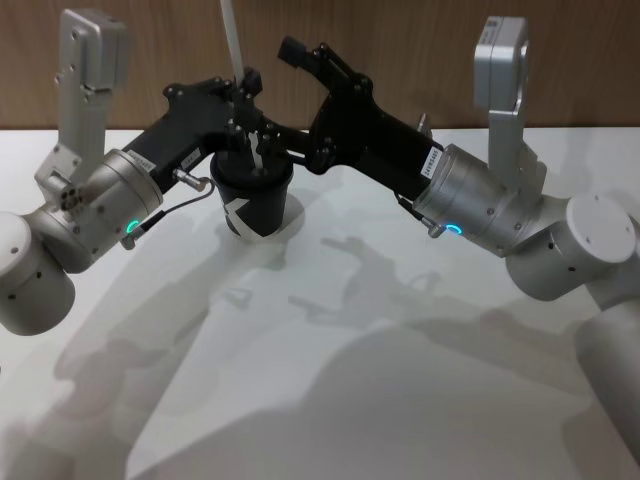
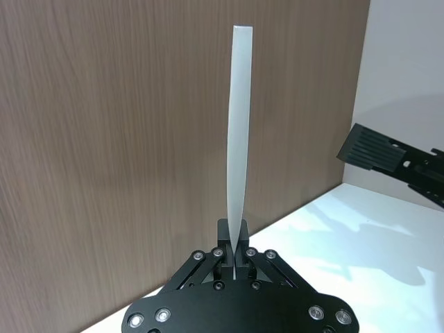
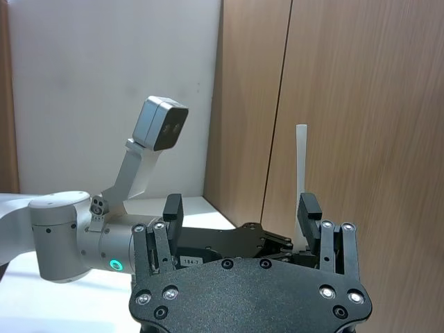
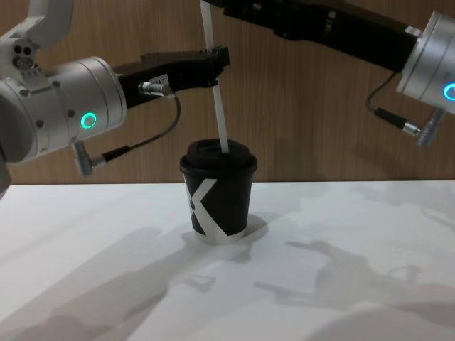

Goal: Pick up the straw with one hand, pass it to the other hand, and insert it into the cup.

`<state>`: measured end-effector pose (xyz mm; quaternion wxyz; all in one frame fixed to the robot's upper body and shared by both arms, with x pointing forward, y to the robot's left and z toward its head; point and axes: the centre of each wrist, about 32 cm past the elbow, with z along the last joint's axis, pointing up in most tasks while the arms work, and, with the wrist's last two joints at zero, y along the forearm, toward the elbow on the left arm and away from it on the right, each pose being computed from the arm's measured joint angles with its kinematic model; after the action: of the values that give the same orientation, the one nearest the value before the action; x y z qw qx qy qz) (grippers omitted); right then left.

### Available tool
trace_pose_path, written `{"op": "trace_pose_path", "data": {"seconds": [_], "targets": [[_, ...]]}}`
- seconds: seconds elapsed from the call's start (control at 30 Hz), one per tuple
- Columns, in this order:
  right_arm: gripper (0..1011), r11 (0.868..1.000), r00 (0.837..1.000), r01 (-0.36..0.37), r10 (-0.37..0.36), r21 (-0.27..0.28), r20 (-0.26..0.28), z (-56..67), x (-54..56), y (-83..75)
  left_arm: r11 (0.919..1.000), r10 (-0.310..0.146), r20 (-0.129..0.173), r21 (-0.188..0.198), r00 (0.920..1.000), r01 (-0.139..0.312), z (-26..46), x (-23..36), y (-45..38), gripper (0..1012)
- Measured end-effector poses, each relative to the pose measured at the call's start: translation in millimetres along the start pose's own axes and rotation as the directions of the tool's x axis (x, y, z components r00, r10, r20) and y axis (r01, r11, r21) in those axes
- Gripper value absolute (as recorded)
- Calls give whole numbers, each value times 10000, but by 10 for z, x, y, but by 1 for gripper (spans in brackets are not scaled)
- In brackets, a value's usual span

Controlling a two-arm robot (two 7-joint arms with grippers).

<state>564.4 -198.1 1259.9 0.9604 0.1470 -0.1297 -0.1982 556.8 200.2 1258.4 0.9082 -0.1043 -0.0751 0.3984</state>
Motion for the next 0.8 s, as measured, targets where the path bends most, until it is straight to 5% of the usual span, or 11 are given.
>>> {"op": "trace_pose_path", "data": {"seconds": [0.8], "targets": [[1001, 10000, 10000, 0, 0, -1, 0, 0, 0, 0, 10000, 56, 89, -20, 9999, -56, -9, -27, 11, 15]]}}
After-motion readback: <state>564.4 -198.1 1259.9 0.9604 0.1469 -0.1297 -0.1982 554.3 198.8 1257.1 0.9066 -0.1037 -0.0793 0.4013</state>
